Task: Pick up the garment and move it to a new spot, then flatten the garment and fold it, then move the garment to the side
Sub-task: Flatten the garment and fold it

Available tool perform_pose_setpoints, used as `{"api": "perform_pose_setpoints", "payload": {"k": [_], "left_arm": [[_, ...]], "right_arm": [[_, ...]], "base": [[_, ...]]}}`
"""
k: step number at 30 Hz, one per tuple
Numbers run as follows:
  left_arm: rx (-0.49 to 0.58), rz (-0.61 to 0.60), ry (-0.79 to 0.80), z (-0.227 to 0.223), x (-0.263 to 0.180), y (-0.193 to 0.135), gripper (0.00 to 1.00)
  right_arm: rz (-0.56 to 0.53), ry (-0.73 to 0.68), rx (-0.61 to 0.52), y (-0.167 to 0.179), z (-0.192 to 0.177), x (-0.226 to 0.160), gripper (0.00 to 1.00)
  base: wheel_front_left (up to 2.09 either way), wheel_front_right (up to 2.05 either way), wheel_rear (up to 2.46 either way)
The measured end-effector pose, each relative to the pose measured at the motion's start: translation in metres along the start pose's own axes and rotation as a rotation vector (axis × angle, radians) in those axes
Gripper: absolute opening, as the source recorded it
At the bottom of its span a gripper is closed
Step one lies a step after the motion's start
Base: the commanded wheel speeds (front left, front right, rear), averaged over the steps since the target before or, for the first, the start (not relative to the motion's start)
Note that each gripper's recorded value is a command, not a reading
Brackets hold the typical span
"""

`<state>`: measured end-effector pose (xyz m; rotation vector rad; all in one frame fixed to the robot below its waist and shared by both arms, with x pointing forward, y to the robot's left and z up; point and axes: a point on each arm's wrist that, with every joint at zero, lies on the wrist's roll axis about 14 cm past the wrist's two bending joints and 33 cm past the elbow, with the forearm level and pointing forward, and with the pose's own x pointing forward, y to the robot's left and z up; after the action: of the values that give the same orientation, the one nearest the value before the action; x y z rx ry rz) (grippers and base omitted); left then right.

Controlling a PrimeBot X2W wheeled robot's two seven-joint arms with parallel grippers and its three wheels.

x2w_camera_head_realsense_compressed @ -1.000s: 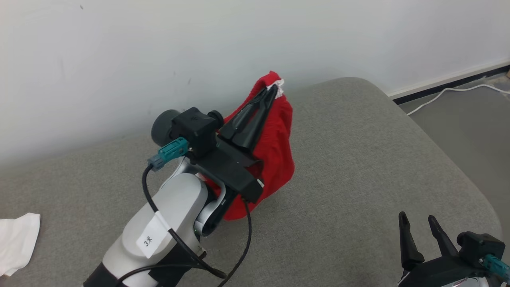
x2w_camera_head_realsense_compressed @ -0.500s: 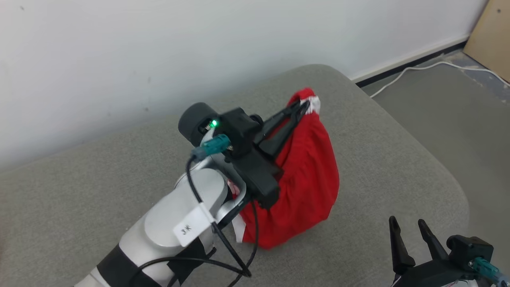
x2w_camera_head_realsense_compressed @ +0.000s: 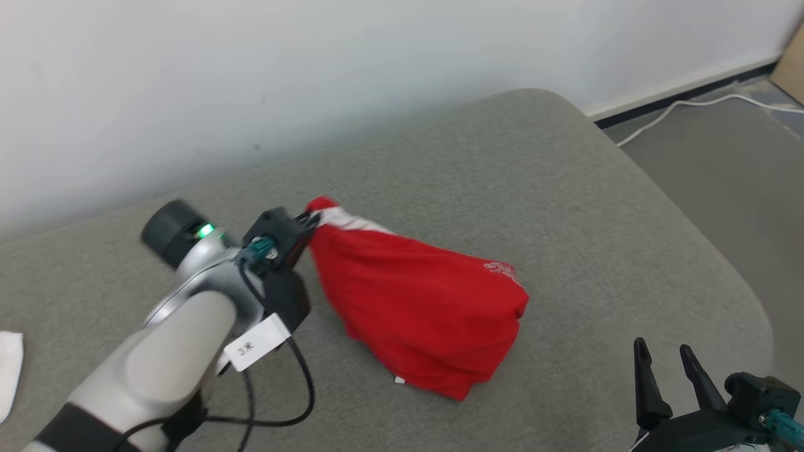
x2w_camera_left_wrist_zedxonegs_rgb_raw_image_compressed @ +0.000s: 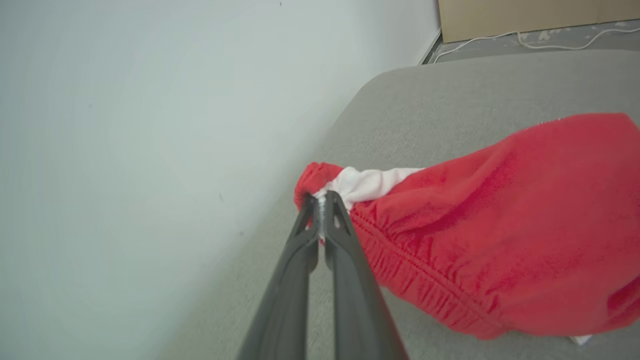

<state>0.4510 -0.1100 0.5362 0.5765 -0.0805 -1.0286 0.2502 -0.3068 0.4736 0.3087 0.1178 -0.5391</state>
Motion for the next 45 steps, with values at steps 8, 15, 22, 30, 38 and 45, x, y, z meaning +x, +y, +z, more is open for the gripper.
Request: {"api": "perform_pose_setpoints", "payload": {"k": [8,15,22,30,38,45], "left_arm": [[-0.095,0.149,0.281,-0.099,-0.066,0.008,0.00],[-0.175,0.314,0.389,-0.136,-0.117,0.026,0.00],[-0.252,0.378,0.445,-0.157,-0.145,0.024,1.00],[-0.390,0.406,0.392,-0.151,-0.140,0.011,1.00],[-0.636,0.562,0.197,-0.130,-0.145,0.022,1.00],[-0.755,0.665,0.000,-0.104,-0.162,0.019,1.00]], "right_arm": [[0.084,0.014,-0.014,0.027,-0.004,0.011,1.00],[0.167,0.024,-0.024,0.054,-0.006,0.016,1.00],[0.210,0.029,-0.024,0.067,-0.007,0.015,1.00],[0.206,0.024,-0.024,0.064,-0.005,0.014,1.00],[0.184,0.012,-0.019,0.056,-0.002,0.013,1.00],[0.181,-0.007,0.037,0.056,0.005,0.017,1.00]], "base": [[0.00,0.00,0.00],[0.00,0.00,0.00],[0.00,0.00,0.00],[0.00,0.00,0.00],[0.00,0.00,0.00],[0.00,0.00,0.00]]}}
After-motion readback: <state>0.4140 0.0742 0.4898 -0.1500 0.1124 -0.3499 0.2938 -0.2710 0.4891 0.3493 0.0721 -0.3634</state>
